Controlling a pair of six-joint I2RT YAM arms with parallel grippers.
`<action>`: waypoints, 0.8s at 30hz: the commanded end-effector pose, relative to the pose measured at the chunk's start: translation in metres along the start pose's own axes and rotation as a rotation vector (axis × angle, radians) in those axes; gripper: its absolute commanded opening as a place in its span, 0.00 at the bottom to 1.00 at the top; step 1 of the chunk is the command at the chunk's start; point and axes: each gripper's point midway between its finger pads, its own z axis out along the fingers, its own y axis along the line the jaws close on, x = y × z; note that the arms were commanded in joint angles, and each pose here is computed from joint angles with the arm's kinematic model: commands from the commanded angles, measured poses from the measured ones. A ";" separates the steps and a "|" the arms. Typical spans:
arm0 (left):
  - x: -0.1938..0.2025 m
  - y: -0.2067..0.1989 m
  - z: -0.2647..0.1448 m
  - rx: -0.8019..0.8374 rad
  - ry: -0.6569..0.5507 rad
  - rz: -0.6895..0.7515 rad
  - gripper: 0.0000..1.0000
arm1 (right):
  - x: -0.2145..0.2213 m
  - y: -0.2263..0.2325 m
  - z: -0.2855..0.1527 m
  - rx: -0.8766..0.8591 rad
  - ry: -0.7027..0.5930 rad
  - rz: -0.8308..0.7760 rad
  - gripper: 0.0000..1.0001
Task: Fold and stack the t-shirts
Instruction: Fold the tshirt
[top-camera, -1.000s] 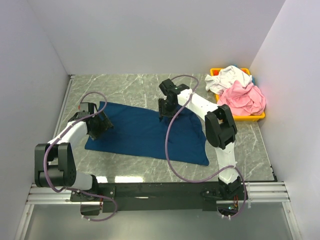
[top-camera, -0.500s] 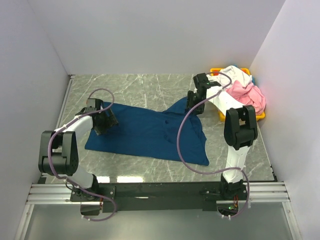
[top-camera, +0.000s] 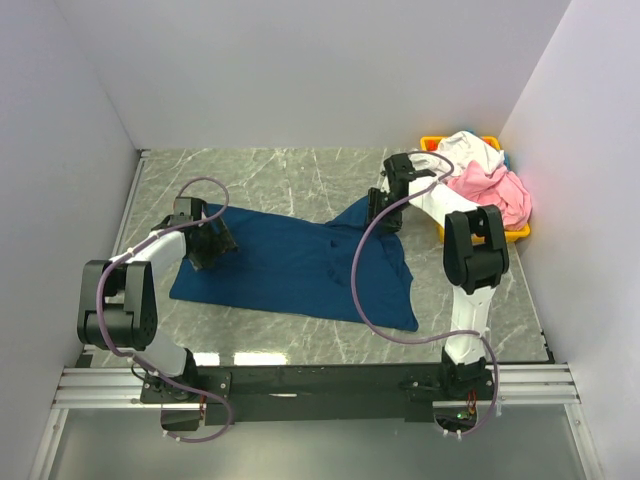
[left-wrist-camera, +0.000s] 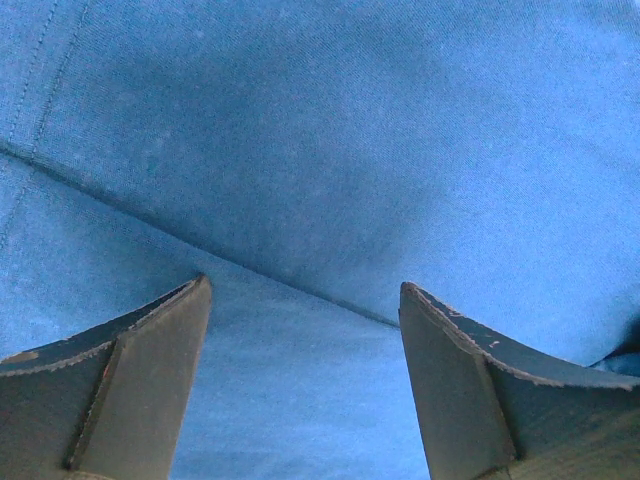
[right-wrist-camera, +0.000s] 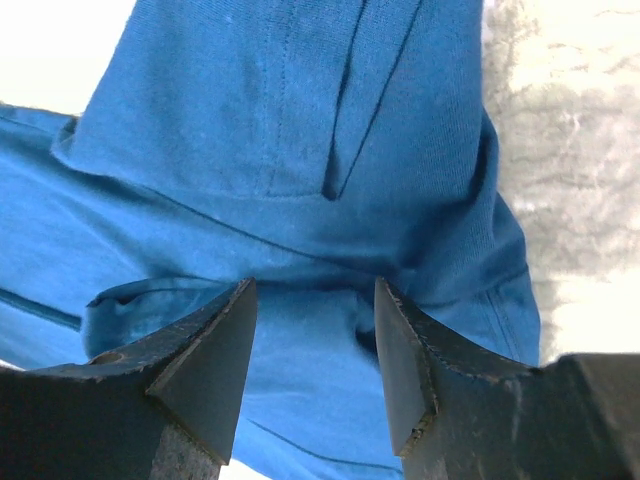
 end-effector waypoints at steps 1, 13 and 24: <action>-0.005 -0.006 0.000 0.023 -0.015 0.006 0.82 | -0.005 0.000 0.009 -0.016 -0.001 -0.036 0.57; -0.003 -0.003 -0.002 0.019 -0.017 0.005 0.82 | 0.000 0.009 0.005 -0.058 0.026 -0.062 0.28; -0.001 -0.002 0.000 0.017 -0.012 0.002 0.82 | -0.013 0.032 -0.058 -0.131 -0.122 -0.090 0.00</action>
